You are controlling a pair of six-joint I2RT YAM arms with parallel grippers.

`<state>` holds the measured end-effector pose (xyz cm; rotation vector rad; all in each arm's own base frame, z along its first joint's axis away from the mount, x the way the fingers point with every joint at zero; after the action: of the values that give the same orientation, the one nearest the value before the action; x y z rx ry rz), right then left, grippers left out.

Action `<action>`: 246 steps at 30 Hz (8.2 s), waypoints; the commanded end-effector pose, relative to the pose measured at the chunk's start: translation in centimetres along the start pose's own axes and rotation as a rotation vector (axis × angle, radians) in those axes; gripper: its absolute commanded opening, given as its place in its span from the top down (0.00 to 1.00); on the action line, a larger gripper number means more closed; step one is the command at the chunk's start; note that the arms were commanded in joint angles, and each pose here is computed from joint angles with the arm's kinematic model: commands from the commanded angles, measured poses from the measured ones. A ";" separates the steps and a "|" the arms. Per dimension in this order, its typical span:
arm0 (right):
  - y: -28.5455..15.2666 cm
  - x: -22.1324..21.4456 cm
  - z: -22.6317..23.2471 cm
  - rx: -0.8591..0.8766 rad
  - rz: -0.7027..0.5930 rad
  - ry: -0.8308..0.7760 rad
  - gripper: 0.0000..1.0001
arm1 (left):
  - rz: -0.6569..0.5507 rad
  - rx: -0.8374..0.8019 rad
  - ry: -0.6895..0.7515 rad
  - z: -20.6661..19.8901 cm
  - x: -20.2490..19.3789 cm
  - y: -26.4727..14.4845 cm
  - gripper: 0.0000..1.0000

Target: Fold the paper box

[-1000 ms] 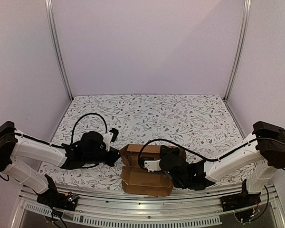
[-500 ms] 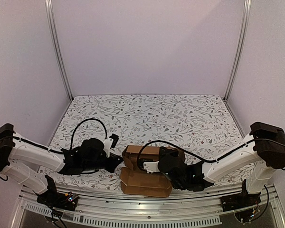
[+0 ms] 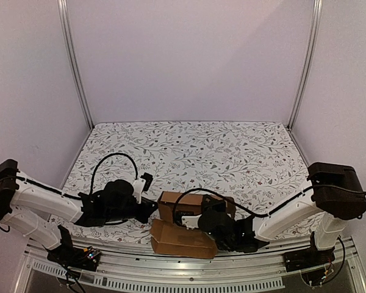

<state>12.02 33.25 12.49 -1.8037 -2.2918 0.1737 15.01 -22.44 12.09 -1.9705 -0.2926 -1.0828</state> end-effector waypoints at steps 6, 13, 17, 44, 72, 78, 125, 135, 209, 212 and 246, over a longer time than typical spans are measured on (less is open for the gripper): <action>-0.3 -0.2 1.9 -0.016 0.010 -0.064 1.00 | 0.018 -0.008 0.025 -1.1 -1.5 -0.5 1.00; -0.4 -0.3 1.9 -0.017 0.010 -0.061 1.00 | 0.024 0.004 0.061 -1.0 -2.2 -0.5 0.97; -0.5 -0.2 1.8 -0.019 0.010 -0.061 1.00 | 0.028 0.003 0.090 -1.1 -2.2 -0.2 0.95; -0.6 0.5 1.9 -0.028 0.007 -0.056 1.00 | 0.029 0.000 0.238 -2.4 -0.4 0.9 0.71; -1.0 1.8 1.7 -0.042 -0.006 0.007 1.00 | -0.010 0.138 0.166 -3.1 1.3 3.8 0.80; -1.5 2.6 0.9 -0.061 -0.012 0.030 0.99 | -0.007 0.166 0.167 -3.2 1.6 4.2 0.94; 0.4 -3.3 -7.8 0.677 -0.077 1.175 0.85 | 0.047 -0.005 0.515 -7.4 4.1 11.1 1.00; 2.3 -3.5 -5.6 0.665 -0.026 1.218 1.00 | 0.041 0.000 0.489 -7.2 3.7 11.3 1.00; 2.6 -3.7 -3.0 0.753 0.064 1.232 1.00 | -0.202 -0.022 0.263 -6.6 2.4 12.0 1.00; 2.5 -3.6 -3.4 0.754 0.055 1.240 1.00 | -0.198 0.031 0.258 -6.3 2.5 11.8 1.00; -0.7 -8.4 -8.7 0.516 0.223 1.265 1.00 | -0.142 0.643 0.038 -4.0 1.2 8.2 1.00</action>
<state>14.83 24.52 21.34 -1.1825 -1.0655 -0.2431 18.79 -30.65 9.37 -1.4050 -0.6740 -0.9928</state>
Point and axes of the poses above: each gripper's point midway between its finger pads, its own y axis out along the fingers, its own z axis along the line the jaws close on, x = y × z, the point moved 10 cm from there along -y, back along the fingers, and after that the axes turned 4 degrees about y, right-handed, at the moved point
